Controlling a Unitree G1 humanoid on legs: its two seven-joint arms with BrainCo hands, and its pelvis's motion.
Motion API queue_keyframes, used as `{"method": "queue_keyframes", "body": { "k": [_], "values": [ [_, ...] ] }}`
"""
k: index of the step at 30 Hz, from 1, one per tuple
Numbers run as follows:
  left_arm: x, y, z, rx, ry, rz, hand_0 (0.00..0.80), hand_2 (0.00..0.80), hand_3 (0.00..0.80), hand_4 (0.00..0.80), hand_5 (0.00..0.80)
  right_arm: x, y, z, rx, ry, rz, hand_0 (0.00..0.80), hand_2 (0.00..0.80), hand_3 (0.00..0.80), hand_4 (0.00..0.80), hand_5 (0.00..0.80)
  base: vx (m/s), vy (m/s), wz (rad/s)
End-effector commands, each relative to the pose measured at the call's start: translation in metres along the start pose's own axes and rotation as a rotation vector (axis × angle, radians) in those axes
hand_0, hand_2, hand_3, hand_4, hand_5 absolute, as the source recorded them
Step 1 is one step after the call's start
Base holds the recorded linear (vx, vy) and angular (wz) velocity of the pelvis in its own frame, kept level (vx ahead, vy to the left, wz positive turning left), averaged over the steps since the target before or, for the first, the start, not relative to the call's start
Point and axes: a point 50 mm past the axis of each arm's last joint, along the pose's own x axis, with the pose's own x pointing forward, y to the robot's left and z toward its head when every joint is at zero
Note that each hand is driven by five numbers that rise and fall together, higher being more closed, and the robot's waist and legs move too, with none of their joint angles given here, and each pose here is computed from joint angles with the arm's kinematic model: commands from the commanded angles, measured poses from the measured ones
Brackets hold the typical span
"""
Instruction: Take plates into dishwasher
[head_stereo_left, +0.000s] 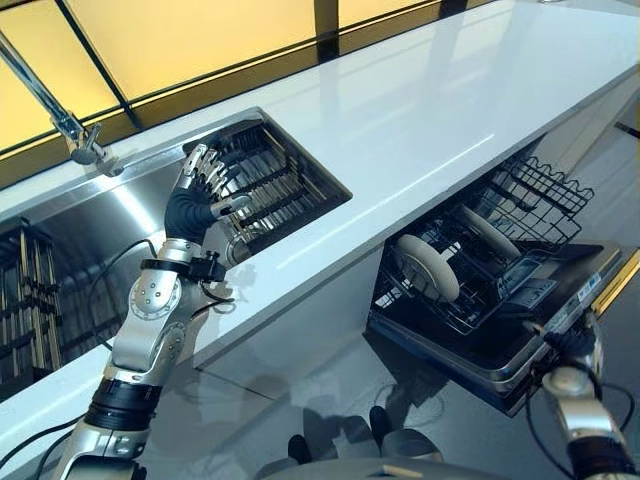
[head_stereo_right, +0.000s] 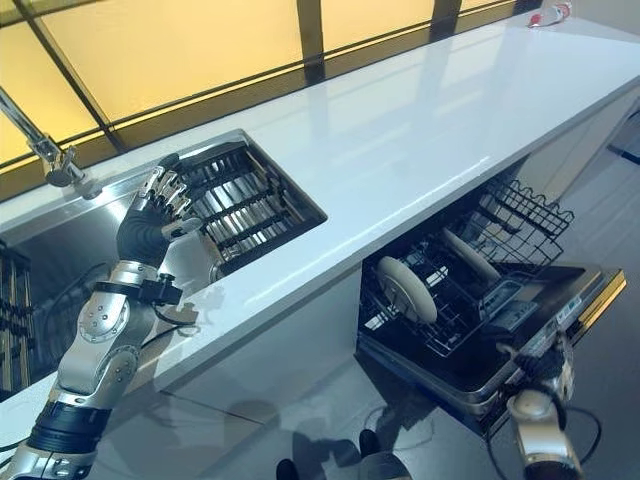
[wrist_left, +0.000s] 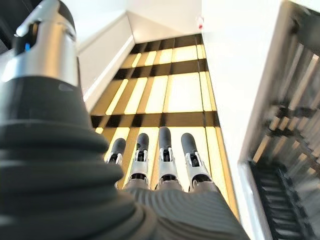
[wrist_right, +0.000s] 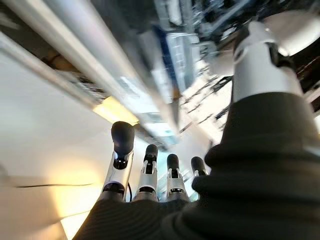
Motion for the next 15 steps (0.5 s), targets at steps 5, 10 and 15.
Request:
{"method": "queue_keyframes", "body": {
  "k": [5, 10, 15],
  "values": [
    [0.007, -0.004, 0.016, -0.020, -0.102, -0.036, 0.000, 0.000, 0.000, 0.000, 0.000, 0.017, -0.020, -0.009, -0.088, 0.036, -0.348, 0.000, 0.000, 0.000, 0.000, 0.000, 0.035, 0.005, 0.02],
    [0.007, -0.006, 0.016, -0.047, -0.085, -0.068, 0.000, 0.000, 0.000, 0.000, 0.000, 0.024, -0.033, -0.032, -0.104, 0.188, -0.405, 0.000, 0.000, 0.000, 0.000, 0.000, 0.033, -0.005, 0.07],
    [0.010, -0.010, 0.019, -0.063, -0.073, -0.099, 0.000, 0.000, 0.000, 0.000, 0.000, 0.035, -0.059, -0.051, -0.147, 0.306, -0.429, 0.000, 0.000, 0.000, 0.000, 0.000, 0.013, -0.018, 0.13]
  ]
}}
